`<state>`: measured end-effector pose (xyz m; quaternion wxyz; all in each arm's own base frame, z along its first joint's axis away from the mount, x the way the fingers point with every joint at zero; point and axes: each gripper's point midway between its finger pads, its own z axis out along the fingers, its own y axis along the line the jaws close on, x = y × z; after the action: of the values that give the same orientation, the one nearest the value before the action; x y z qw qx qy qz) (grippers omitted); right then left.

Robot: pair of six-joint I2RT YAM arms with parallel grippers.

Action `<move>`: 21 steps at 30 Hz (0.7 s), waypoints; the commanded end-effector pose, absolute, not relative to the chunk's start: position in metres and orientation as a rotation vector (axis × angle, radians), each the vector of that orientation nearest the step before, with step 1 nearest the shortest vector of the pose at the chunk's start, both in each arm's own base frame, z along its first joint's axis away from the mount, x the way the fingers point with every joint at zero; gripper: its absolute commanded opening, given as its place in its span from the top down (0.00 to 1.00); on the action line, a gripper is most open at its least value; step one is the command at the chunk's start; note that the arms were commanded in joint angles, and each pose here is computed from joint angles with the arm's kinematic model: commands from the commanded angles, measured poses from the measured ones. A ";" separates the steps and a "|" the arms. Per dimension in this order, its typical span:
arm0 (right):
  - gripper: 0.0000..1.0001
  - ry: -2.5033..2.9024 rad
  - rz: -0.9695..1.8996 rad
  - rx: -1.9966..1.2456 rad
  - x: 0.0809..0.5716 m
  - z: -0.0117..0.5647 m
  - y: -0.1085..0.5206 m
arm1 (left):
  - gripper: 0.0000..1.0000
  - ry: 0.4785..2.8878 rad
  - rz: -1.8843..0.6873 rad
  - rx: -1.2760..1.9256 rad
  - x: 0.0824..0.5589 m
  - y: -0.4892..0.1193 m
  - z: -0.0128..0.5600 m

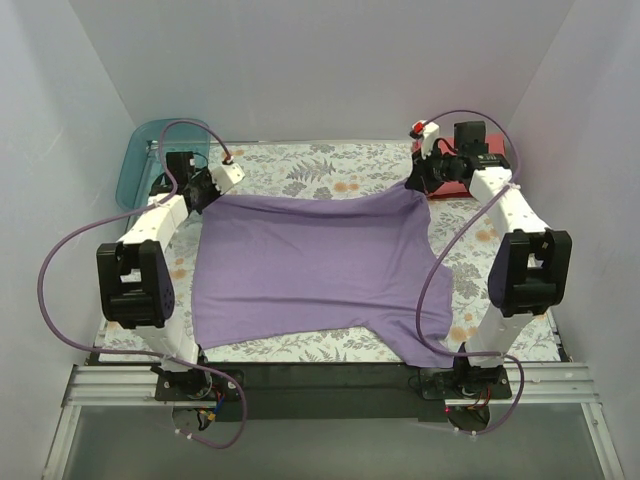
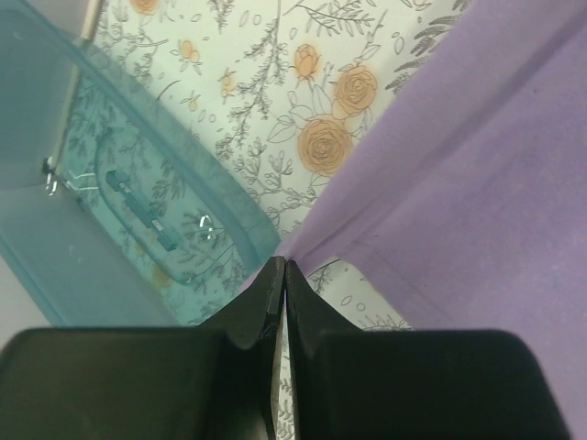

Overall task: Fold and stack the t-shirts
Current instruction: Fold the tshirt

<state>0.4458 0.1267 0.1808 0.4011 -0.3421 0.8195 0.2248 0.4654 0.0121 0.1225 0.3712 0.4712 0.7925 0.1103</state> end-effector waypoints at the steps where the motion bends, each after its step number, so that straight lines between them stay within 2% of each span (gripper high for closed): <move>1: 0.99 2.030 0.583 -0.870 0.430 0.202 0.128 | 1.00 1.937 0.319 1.183 0.467 0.012 0.158; 21: 0.99 2.118 0.642 -0.861 0.381 0.176 0.125 | 1.00 1.965 0.289 1.290 0.415 0.009 0.138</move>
<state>0.3889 0.1245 0.1549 0.3526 -0.3315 0.8394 0.2473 0.4239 0.0099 0.1127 0.3568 0.4952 0.7860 0.0986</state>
